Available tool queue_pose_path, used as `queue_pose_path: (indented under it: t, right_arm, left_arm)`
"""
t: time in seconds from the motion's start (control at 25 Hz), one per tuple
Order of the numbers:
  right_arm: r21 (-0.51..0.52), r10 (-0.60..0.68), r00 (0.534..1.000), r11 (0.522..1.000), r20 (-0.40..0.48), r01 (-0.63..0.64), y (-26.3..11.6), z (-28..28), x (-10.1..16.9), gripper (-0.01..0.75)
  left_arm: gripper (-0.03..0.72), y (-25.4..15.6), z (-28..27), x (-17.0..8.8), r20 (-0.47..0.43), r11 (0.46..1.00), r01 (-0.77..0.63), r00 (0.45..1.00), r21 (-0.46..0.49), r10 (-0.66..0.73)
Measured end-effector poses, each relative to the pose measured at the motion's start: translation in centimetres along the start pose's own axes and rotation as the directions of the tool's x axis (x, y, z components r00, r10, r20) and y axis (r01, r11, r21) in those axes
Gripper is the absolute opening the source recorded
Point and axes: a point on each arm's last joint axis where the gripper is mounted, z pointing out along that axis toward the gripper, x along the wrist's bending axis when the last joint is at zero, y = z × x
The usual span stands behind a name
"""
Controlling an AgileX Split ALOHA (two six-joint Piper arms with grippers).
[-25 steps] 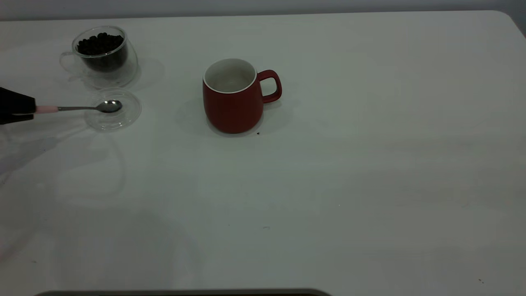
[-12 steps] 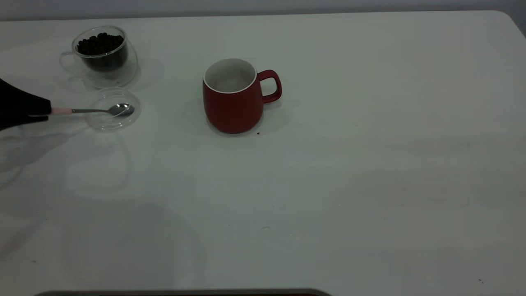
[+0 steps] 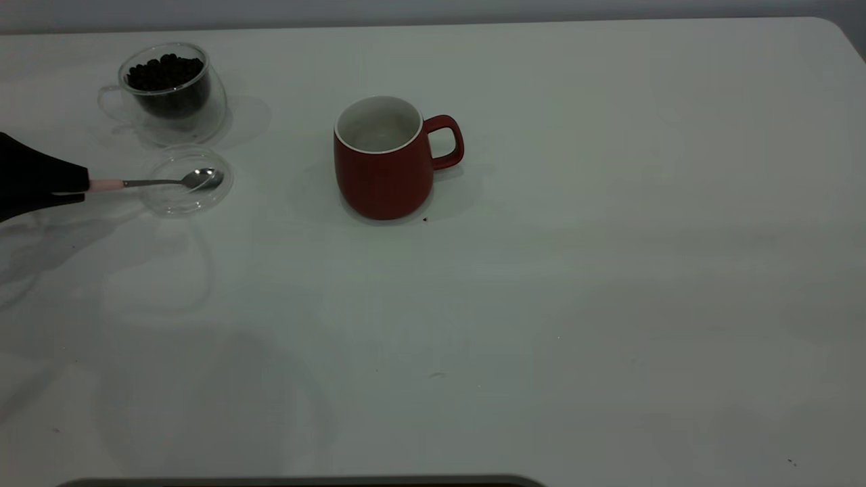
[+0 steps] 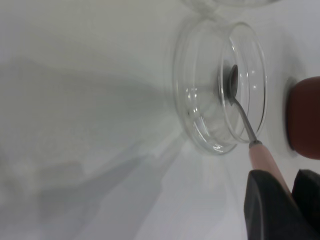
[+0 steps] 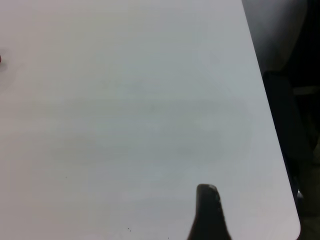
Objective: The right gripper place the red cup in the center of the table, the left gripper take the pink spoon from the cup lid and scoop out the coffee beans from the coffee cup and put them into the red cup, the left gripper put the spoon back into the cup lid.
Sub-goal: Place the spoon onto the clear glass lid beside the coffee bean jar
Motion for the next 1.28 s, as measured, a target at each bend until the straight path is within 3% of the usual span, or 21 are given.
queue_pose_path:
  t: [0.44,0.88,1.28]
  right_arm:
    - [0.000,0.000,1.000,1.000,0.000,0.000,0.0,0.0,0.0,0.588]
    - [0.000,0.000,1.000,1.000,0.000,0.000,0.0,0.0,0.0,0.588]
    - [0.000,0.000,1.000,1.000,0.000,0.000,0.0,0.0,0.0,0.588]
  left_arm:
    - [0.144,0.1,0.0,0.0,-0.002,1.000,0.008,1.000,-0.013,-0.008]
    - [0.364,0.1,1.0,-0.4,-0.022,1.000,-0.010,1.000,0.012,0.010]
    - [0.426,-0.1,2.7,-1.1,-0.062,0.998,-0.040,0.997,0.051,0.043]
